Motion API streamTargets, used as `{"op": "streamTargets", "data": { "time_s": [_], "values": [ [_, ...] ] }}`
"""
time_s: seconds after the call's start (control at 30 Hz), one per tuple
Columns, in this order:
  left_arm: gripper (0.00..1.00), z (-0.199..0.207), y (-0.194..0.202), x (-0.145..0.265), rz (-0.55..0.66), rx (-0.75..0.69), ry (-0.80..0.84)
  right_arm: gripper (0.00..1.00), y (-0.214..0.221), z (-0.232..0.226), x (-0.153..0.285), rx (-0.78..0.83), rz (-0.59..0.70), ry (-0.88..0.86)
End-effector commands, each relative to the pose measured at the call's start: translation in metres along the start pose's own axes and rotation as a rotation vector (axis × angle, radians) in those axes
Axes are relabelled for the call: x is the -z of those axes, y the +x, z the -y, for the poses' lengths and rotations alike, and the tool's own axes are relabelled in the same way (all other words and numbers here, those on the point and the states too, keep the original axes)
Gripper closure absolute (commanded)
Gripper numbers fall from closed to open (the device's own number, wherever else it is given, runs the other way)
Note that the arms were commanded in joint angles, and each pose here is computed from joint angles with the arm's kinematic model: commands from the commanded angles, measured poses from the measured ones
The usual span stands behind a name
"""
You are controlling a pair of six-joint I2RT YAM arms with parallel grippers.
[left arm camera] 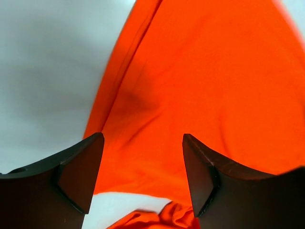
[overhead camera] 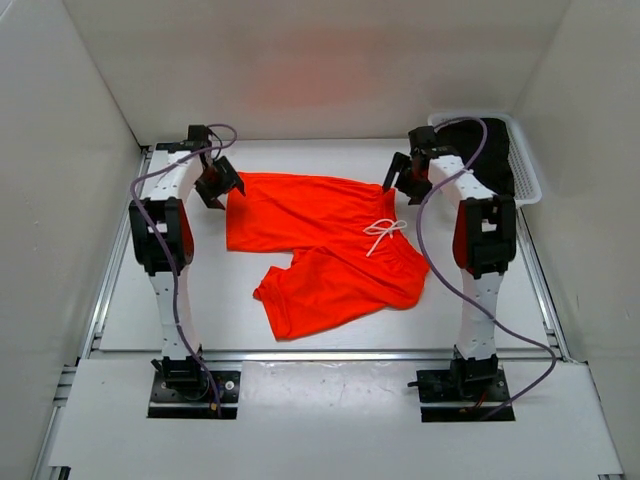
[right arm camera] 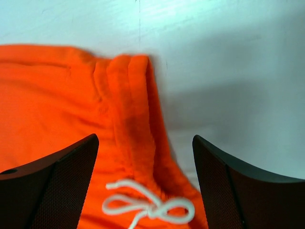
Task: Fold and stack the shorts
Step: Flatten the shorts out
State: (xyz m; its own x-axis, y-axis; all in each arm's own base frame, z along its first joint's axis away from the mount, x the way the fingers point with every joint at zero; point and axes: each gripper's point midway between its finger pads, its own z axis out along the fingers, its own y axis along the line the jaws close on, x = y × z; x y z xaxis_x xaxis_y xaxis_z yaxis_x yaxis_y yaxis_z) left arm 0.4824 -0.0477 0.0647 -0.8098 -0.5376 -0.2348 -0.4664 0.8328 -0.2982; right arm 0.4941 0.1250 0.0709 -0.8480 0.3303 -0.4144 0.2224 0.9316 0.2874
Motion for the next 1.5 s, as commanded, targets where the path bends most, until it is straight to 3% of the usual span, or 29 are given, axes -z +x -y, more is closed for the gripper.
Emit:
{"op": "streamTargets", "data": {
  "time_s": [0.0, 0.3, 0.47, 0.5, 0.6, 0.63, 0.67, 0.8, 1.13, 1.17, 1.2, 1.27, 1.3, 1.33, 1.47],
  "values": [
    [0.22, 0.024, -0.029, 0.003, 0.044, -0.062, 0.025, 0.16, -0.020, -0.005, -0.008, 0.044, 0.017, 0.024],
    [0.17, 0.035, -0.070, -0.043, 0.085, -0.058, 0.034, 0.24, -0.020, -0.017, -0.048, 0.053, -0.038, -0.036],
    [0.18, 0.036, -0.070, -0.066, 0.073, -0.049, 0.050, 0.37, -0.022, -0.020, -0.056, 0.044, -0.040, -0.045],
    [0.20, 0.037, -0.071, -0.067, 0.077, -0.050, 0.053, 0.40, -0.019, -0.018, -0.060, 0.043, -0.049, -0.040],
    [0.52, 0.042, -0.065, -0.077, 0.040, -0.051, 0.095, 0.62, -0.020, -0.019, -0.065, 0.043, -0.048, -0.041],
    [0.68, 0.046, -0.062, -0.083, 0.026, -0.053, 0.122, 0.68, -0.020, -0.019, -0.068, 0.034, -0.048, -0.041],
    [0.89, 0.048, -0.068, -0.080, 0.037, -0.049, 0.146, 0.81, -0.024, -0.021, -0.066, 0.035, -0.038, -0.046],
    [0.89, 0.054, -0.075, -0.085, 0.039, -0.050, 0.202, 0.98, -0.033, -0.022, -0.069, 0.007, -0.010, -0.032],
    [0.89, 0.083, -0.124, -0.080, 0.207, 0.005, 0.318, 1.00, -0.088, -0.031, -0.085, -0.071, 0.112, -0.112],
    [0.89, 0.085, -0.130, -0.077, 0.232, 0.002, 0.322, 0.98, -0.099, -0.037, -0.077, -0.068, 0.141, -0.128],
    [0.89, 0.083, -0.132, -0.077, 0.243, 0.005, 0.308, 0.87, -0.104, -0.033, -0.076, -0.074, 0.153, -0.128],
    [0.89, 0.079, -0.141, -0.071, 0.268, 0.012, 0.307, 0.49, -0.111, -0.037, -0.073, -0.071, 0.178, -0.143],
    [0.89, 0.085, -0.147, -0.054, 0.293, 0.006, 0.323, 0.18, -0.113, -0.041, -0.068, -0.068, 0.181, -0.162],
    [0.80, 0.085, -0.148, -0.049, 0.302, 0.008, 0.316, 0.12, -0.119, -0.052, -0.056, -0.059, 0.200, -0.207],
    [0.22, 0.090, -0.164, 0.006, 0.385, -0.013, 0.320, 0.01, -0.130, -0.069, -0.021, -0.041, 0.246, -0.283]
  ]
}}
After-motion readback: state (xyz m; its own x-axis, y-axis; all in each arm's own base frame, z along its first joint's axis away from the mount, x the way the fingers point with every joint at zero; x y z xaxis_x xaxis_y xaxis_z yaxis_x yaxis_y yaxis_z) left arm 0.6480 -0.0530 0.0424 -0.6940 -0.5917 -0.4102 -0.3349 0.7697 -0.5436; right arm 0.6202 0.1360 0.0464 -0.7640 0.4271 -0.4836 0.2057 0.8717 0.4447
